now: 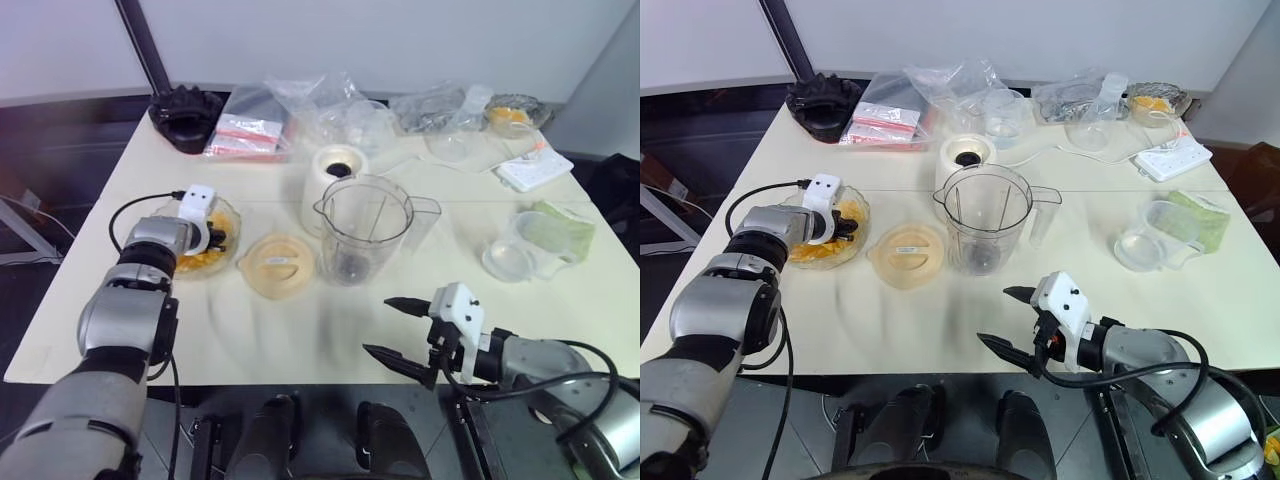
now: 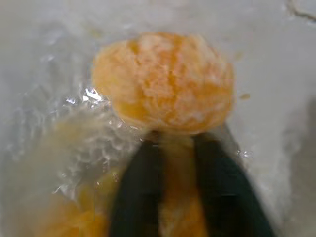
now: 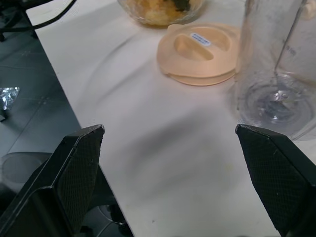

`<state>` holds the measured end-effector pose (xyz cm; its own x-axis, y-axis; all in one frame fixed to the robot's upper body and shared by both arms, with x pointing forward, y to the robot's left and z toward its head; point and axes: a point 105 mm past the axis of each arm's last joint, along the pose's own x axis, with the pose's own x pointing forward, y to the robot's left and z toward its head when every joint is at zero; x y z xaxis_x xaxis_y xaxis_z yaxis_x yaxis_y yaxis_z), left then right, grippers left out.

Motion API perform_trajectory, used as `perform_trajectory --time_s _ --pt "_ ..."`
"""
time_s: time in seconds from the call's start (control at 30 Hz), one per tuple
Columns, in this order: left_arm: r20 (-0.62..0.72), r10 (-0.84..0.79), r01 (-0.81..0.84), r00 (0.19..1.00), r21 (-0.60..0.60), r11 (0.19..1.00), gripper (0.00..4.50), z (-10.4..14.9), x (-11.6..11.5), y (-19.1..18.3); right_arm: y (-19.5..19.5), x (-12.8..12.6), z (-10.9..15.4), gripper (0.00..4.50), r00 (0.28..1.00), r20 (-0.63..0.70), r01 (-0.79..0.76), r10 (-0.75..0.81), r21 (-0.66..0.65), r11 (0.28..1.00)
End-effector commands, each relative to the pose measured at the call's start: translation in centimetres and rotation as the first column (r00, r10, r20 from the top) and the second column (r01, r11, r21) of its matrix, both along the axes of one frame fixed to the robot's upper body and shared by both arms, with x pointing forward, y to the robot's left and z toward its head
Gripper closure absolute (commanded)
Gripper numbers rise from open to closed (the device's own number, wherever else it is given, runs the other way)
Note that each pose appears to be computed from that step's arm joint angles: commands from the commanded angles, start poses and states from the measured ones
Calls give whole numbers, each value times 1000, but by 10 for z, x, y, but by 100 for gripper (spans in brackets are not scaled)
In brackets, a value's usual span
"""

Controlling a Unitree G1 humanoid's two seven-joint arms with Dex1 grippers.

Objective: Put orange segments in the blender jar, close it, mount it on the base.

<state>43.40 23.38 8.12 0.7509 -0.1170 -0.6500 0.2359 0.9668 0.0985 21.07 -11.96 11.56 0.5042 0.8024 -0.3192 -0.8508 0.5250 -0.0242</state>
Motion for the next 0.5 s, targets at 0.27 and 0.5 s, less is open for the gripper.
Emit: perform_trajectory --time_s 0.27,0.5 --pt "43 27 -28 999 20 999 445 30 4 16 1 1 12 0 999 52 -10 9 10 1000" --pt "102 -1 -5 995 55 998 445 79 -18 36 -1 8 17 0 999 53 -3 3 3 1000"
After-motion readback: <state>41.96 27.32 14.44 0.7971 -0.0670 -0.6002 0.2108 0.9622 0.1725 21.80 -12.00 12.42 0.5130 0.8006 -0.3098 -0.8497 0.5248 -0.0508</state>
